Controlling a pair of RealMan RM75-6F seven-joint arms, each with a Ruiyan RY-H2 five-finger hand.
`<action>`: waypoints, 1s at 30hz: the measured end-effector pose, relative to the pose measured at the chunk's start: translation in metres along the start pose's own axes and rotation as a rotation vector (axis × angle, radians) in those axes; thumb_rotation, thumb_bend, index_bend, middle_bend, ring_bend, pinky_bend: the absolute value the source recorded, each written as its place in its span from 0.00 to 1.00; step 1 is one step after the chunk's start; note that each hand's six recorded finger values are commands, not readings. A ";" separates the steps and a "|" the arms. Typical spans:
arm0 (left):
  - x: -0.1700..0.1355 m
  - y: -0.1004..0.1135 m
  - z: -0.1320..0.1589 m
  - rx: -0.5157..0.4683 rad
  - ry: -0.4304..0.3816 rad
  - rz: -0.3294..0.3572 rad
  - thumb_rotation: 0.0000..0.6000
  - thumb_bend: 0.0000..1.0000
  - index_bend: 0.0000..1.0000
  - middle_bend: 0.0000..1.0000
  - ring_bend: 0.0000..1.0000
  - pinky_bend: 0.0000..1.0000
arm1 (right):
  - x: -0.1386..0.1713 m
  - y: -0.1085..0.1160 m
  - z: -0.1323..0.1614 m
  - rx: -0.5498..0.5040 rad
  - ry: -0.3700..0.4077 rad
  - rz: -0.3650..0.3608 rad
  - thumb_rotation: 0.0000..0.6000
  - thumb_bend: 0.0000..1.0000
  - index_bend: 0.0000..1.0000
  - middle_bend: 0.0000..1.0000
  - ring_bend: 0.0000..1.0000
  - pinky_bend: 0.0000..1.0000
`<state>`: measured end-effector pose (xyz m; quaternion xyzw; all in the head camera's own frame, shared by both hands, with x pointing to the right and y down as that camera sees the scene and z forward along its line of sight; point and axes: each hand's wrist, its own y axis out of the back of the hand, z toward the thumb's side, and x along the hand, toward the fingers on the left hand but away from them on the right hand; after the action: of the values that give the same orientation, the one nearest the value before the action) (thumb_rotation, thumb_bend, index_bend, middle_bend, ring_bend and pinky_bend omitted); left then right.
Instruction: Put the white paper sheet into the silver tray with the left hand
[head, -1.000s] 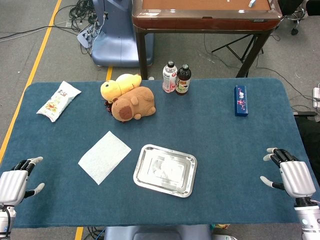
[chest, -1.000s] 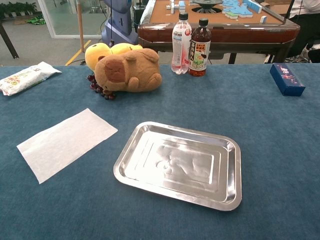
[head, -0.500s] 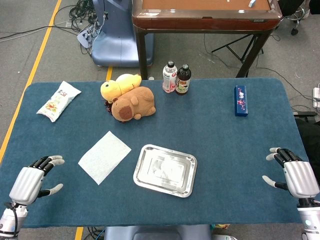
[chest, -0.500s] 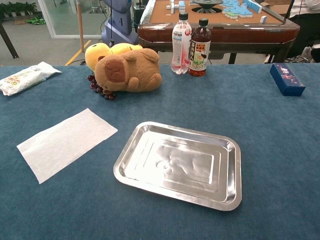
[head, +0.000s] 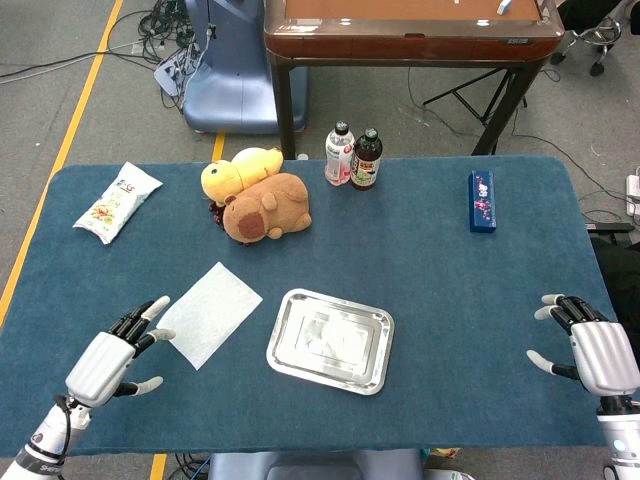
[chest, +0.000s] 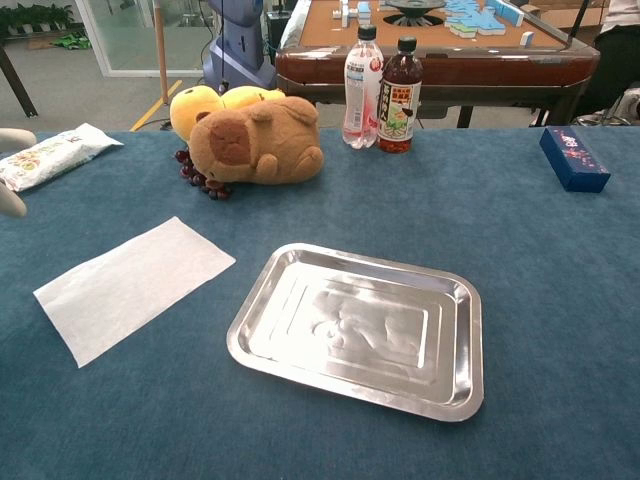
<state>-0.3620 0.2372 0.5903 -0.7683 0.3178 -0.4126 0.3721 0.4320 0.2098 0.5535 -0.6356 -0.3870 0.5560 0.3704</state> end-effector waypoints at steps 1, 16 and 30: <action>0.002 -0.003 0.002 0.002 -0.006 -0.006 1.00 0.06 0.35 0.00 0.00 0.15 | 0.000 0.000 0.000 0.000 0.000 0.001 1.00 0.09 0.41 0.30 0.24 0.44; 0.025 -0.037 0.022 0.040 -0.045 -0.101 1.00 0.06 0.39 0.00 0.00 0.14 | 0.000 0.001 -0.002 -0.005 -0.003 0.000 1.00 0.09 0.41 0.31 0.24 0.44; 0.050 -0.058 0.016 0.143 -0.083 -0.100 1.00 0.06 0.45 0.00 0.00 0.14 | 0.000 -0.001 -0.001 0.000 -0.001 0.007 1.00 0.09 0.41 0.31 0.24 0.44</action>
<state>-0.3146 0.2322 0.6525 -0.7712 0.2330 -0.4199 0.4179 0.4330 0.2102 0.5543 -0.6364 -0.3849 0.5578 0.3683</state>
